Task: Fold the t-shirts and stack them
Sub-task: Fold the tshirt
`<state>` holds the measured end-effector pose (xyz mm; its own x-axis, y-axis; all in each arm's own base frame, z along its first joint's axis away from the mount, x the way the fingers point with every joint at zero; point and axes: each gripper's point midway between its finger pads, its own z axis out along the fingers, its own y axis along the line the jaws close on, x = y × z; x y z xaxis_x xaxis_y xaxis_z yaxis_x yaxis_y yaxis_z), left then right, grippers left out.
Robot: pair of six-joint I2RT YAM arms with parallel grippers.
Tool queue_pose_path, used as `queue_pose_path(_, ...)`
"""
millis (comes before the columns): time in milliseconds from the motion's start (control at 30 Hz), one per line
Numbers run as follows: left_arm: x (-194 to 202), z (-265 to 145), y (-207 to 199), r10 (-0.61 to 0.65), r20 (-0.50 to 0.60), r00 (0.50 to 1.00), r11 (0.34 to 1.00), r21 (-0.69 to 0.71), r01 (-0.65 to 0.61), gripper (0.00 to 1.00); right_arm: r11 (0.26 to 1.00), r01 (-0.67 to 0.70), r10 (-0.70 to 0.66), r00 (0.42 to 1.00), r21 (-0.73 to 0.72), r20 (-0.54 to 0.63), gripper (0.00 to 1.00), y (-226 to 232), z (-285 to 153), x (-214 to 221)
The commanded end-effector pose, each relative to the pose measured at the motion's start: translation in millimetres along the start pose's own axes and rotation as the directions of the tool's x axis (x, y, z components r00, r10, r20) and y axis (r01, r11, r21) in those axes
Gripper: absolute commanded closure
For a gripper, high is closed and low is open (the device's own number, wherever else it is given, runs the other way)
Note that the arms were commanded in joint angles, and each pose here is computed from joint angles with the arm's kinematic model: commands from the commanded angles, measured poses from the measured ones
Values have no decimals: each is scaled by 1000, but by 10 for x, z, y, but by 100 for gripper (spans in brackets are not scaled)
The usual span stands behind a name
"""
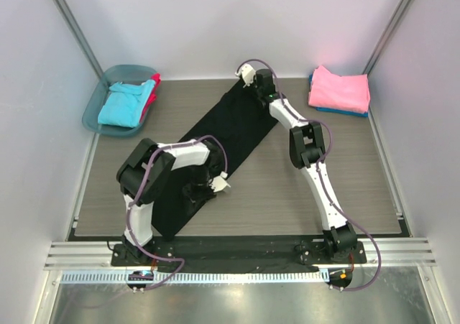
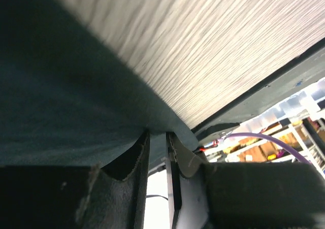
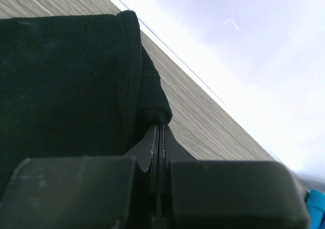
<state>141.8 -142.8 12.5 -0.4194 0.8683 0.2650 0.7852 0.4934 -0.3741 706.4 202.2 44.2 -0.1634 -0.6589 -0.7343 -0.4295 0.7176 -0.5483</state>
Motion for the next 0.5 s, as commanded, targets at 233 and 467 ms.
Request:
queue_pose_path(233,-905,318,-475,219,78,972,975,10,-221,81,996,-37,19,978,81,207,99,-190,128,-395)
queue_pose_path(467,-1403,271,-632,269,111,957,962,20,-273,81,996,-56,33,953,69,302,99,-126,182,-549)
